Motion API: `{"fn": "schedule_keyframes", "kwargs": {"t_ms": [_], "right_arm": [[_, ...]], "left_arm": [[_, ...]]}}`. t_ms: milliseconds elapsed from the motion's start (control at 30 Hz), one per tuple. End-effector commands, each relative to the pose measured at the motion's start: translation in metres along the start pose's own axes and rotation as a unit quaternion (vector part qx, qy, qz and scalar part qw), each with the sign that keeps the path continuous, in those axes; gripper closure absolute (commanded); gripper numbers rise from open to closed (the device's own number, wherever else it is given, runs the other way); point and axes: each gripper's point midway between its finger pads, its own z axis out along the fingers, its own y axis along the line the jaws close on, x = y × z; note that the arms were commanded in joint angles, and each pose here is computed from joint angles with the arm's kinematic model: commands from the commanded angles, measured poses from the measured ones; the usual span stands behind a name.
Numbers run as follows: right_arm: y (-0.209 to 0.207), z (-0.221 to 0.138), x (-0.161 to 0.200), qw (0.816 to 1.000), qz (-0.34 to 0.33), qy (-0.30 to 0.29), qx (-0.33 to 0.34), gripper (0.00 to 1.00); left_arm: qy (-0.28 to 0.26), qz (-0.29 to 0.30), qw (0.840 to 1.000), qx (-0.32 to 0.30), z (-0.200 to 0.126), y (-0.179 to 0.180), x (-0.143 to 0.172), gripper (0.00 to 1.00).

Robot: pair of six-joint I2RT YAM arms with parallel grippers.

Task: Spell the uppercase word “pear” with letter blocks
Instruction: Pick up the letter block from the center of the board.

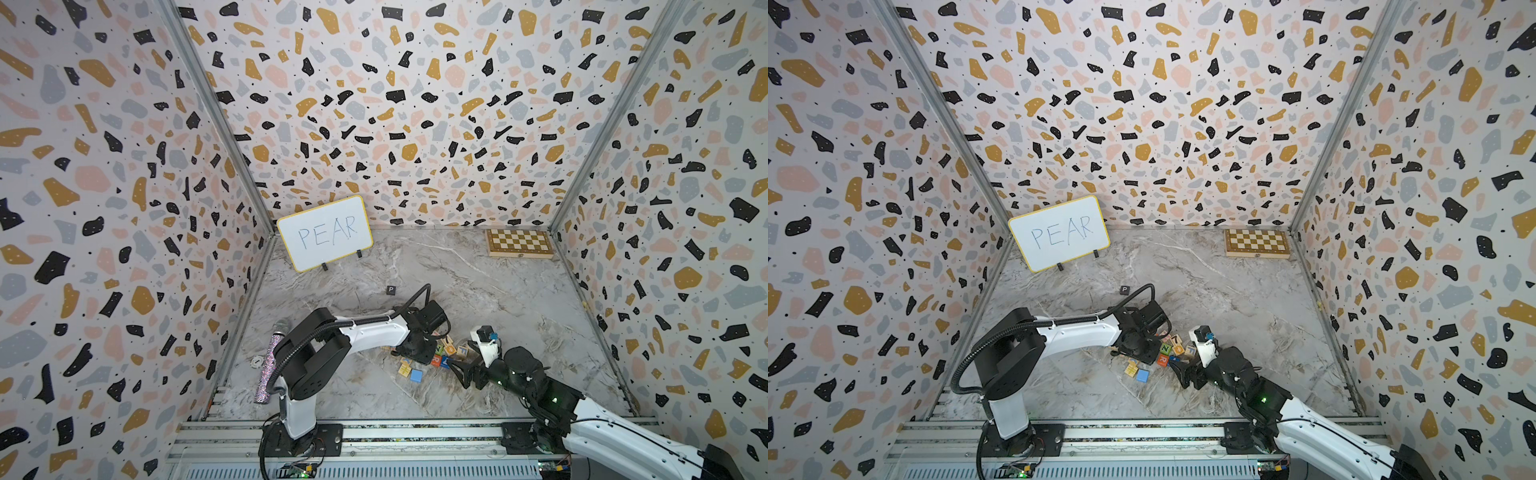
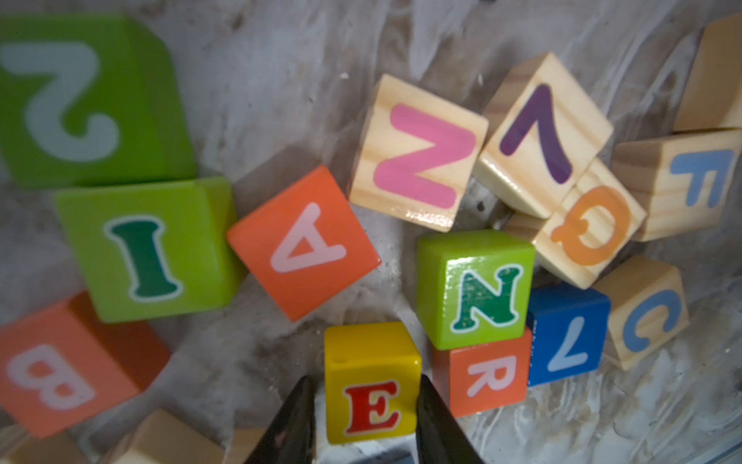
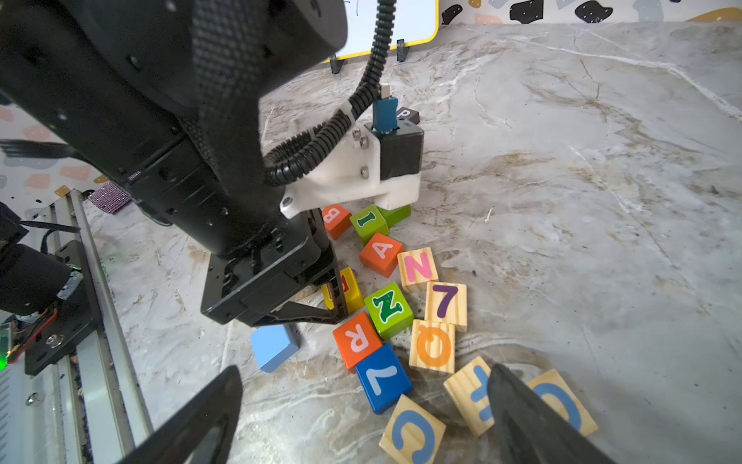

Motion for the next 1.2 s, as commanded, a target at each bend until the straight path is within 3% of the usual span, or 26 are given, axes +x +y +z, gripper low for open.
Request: {"fn": "schedule_keyframes", "kwargs": {"t_ms": [0,167,433,700,1167], "right_arm": [[0.002,-0.001,-0.008,1.000,-0.004,-0.013,-0.002,0.04],[0.003,-0.001,-0.008,1.000,-0.004,-0.013,-0.002,0.04],[0.001,-0.001,-0.007,1.000,-0.006,-0.014,0.004,0.04],[0.001,0.000,-0.008,1.000,-0.006,-0.014,0.006,0.04],[-0.012,0.005,-0.003,0.999,0.006,0.006,0.045,0.01]], "left_arm": [[-0.005,0.007,1.000,-0.016,-0.004,0.004,-0.001,0.60],[-0.006,0.009,1.000,-0.014,-0.003,0.003,-0.002,0.59],[-0.009,0.014,1.000,-0.012,-0.003,0.002,-0.003,0.65],[-0.008,0.017,1.000,-0.013,-0.002,0.003,-0.001,0.81],[-0.042,0.029,0.999,-0.014,-0.025,0.003,-0.011,0.81]]}}
